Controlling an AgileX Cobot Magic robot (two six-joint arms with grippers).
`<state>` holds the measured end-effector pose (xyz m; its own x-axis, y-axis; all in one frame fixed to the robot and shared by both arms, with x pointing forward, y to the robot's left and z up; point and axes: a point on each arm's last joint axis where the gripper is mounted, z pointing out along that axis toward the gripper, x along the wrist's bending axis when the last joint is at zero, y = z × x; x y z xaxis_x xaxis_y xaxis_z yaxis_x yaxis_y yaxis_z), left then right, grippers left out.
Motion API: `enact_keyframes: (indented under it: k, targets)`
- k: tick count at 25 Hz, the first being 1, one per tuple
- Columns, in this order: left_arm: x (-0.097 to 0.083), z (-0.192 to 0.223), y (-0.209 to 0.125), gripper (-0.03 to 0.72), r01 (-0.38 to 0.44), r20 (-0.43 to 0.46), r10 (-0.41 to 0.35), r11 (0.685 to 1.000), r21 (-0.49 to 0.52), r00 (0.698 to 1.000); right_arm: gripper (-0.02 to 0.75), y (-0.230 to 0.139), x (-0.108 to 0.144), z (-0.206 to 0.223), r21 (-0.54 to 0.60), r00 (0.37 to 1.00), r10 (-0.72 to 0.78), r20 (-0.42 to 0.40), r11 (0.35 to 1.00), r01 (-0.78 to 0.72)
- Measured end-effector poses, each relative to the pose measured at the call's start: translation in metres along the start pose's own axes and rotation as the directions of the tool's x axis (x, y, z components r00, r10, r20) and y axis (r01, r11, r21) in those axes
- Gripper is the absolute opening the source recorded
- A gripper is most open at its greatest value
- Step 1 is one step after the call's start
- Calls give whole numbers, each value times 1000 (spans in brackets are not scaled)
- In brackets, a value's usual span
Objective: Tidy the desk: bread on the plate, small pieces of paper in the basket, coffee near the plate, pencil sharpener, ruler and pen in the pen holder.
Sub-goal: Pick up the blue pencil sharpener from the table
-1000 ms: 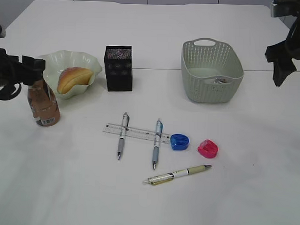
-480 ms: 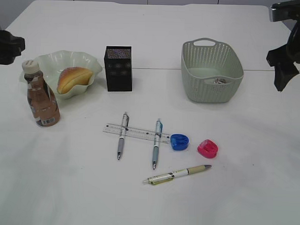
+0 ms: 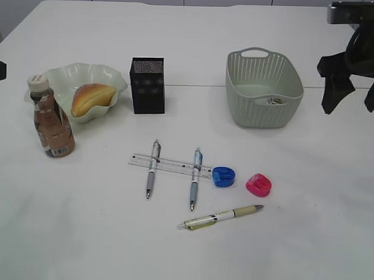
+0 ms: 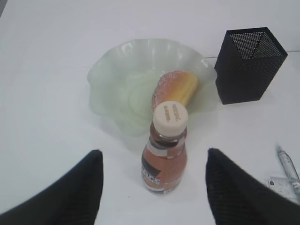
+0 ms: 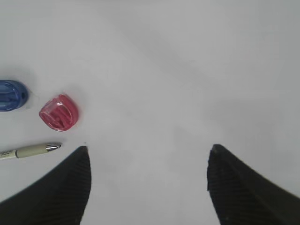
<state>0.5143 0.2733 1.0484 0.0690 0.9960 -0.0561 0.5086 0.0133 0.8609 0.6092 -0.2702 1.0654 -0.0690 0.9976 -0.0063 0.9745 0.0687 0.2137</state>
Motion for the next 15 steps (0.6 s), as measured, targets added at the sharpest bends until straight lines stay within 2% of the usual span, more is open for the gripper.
enact_keyframes:
  k: [7,15]
  targets:
    - [-1,-29,4,477,36,4,-37,995,93,999,563,-3,7,-13,-31,997,25,-76,999,-27]
    - [-4,-49,14,476,39,3,-41,966,256,999,564,-15,8,-51,-120,995,21,-93,992,-32]
